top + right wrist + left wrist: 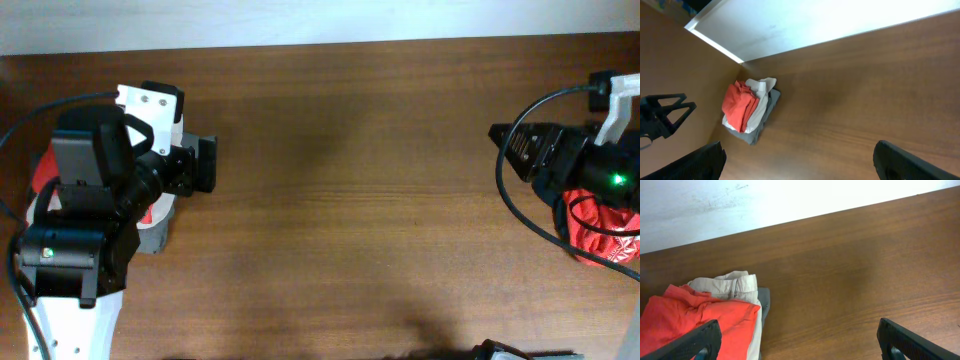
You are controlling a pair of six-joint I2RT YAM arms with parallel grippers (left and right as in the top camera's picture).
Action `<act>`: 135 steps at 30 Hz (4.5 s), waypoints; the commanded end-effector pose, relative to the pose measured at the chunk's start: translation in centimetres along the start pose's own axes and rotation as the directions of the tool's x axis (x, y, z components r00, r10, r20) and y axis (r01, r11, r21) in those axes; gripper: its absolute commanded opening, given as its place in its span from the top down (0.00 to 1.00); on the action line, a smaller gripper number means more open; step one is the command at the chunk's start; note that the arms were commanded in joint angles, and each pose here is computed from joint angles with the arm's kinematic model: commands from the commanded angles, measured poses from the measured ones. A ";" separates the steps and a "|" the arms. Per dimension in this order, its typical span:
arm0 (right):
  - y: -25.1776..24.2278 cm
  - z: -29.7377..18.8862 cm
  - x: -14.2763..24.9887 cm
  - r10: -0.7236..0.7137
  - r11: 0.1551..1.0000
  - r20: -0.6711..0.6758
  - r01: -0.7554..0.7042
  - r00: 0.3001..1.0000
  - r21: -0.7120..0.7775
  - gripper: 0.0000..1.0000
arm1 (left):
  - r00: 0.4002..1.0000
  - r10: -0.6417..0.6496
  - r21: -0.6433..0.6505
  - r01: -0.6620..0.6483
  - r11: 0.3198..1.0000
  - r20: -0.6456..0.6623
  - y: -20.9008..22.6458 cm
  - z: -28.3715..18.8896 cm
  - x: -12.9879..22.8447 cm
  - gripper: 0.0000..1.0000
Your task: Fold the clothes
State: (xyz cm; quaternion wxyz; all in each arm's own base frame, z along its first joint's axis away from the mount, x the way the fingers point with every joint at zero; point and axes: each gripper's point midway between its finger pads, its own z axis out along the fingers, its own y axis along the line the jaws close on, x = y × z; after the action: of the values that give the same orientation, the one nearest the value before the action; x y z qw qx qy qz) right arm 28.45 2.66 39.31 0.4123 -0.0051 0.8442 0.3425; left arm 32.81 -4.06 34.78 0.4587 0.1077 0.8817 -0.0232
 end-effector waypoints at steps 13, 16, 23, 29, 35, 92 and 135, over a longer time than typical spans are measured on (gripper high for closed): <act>-1.1 -1.8 0.8 -0.279 0.940 -0.032 0.279 0.960 0.195 0.01 | 1.000 0.016 -0.013 -0.016 1.000 -0.009 0.2 0.2 0.3 0.01; 0.2 -2.9 1.3 -0.404 0.892 -0.028 0.401 0.914 0.209 0.01 | 1.000 0.016 -0.013 -0.016 1.000 -0.009 0.2 0.2 0.3 0.01; 0.1 -3.4 2.7 -0.592 0.760 0.026 0.546 0.806 0.352 0.01 | 1.000 0.016 -0.013 -0.016 1.000 -0.009 0.2 0.2 0.3 0.01; -1.4 -0.6 8.6 -0.698 0.689 0.086 0.633 0.711 0.352 0.01 | 1.000 0.016 -0.013 -0.016 1.000 -0.009 0.2 0.2 0.3 0.01; -5.3 2.0 15.4 -0.636 0.747 0.132 0.564 0.760 0.352 0.01 | 1.000 0.016 -0.013 -0.016 1.000 -0.009 0.2 0.2 0.3 0.01; -13.5 6.5 22.6 -0.452 0.846 0.195 0.349 0.870 0.402 0.01 | 0.997 0.073 -0.036 -0.073 0.997 0.023 0.2 -4.2 2.8 0.01; -13.5 6.5 22.6 -0.452 0.846 0.195 0.349 0.871 0.402 0.01 | 0.948 0.126 -0.019 -0.126 0.992 0.292 -3.2 3.0 23.3 0.01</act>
State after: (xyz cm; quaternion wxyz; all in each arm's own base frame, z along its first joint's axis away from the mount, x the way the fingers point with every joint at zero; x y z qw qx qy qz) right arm 22.00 2.27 13.15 0.5859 -0.0637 0.8033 0.0853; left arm 21.34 -3.48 14.83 0.5847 0.1512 0.7970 -0.0095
